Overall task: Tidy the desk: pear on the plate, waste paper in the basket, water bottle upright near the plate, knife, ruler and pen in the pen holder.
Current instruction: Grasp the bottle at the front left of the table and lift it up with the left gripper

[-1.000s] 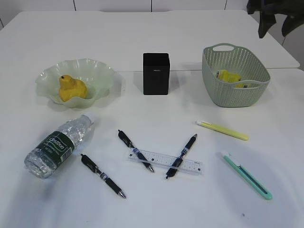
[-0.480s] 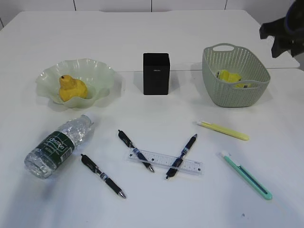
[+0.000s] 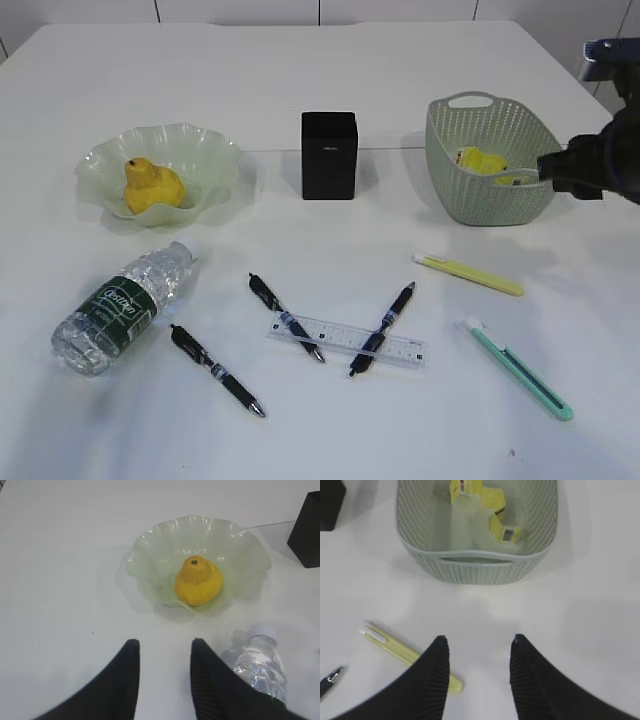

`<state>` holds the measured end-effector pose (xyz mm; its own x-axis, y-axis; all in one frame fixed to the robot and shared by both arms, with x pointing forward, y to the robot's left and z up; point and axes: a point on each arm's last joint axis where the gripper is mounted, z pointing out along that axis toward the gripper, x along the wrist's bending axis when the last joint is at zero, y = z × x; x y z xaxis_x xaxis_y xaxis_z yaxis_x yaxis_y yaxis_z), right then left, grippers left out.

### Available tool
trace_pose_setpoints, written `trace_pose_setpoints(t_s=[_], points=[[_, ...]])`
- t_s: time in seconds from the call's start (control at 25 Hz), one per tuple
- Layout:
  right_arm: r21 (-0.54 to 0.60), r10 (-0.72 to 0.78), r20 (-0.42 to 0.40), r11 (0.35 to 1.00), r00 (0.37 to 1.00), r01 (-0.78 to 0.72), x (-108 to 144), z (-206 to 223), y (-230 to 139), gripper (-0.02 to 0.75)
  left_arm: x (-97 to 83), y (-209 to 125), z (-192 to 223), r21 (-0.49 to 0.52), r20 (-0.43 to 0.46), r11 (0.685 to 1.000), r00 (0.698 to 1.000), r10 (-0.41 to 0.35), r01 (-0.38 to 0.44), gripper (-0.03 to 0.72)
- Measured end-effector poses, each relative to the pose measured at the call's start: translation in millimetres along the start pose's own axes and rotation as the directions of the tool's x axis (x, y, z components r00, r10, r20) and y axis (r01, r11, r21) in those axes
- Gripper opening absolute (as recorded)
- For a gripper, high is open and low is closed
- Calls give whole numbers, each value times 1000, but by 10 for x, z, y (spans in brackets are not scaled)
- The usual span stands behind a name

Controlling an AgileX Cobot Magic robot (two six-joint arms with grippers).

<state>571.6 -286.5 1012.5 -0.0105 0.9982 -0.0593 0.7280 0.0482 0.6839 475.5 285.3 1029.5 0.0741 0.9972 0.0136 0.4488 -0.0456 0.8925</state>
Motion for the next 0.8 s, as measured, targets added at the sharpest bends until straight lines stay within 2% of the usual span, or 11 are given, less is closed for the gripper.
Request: trace_pose_setpoints(t_s=[0.24,0.56,0.8], points=[[-166,-30,-63,986,998,19,62,-39,-278,304,0,12,-4,-12,0,1000,1000,0,0,240],[-189,-39,-79,982,996,23,80,-39,-390,304,5,129,-31,-135,-6,991,1000,0,0,241],[-218,-48,-86,976,995,28,88,-46,-384,304,1,170,-38,-180,-7,983,1000,29,-30,242]])
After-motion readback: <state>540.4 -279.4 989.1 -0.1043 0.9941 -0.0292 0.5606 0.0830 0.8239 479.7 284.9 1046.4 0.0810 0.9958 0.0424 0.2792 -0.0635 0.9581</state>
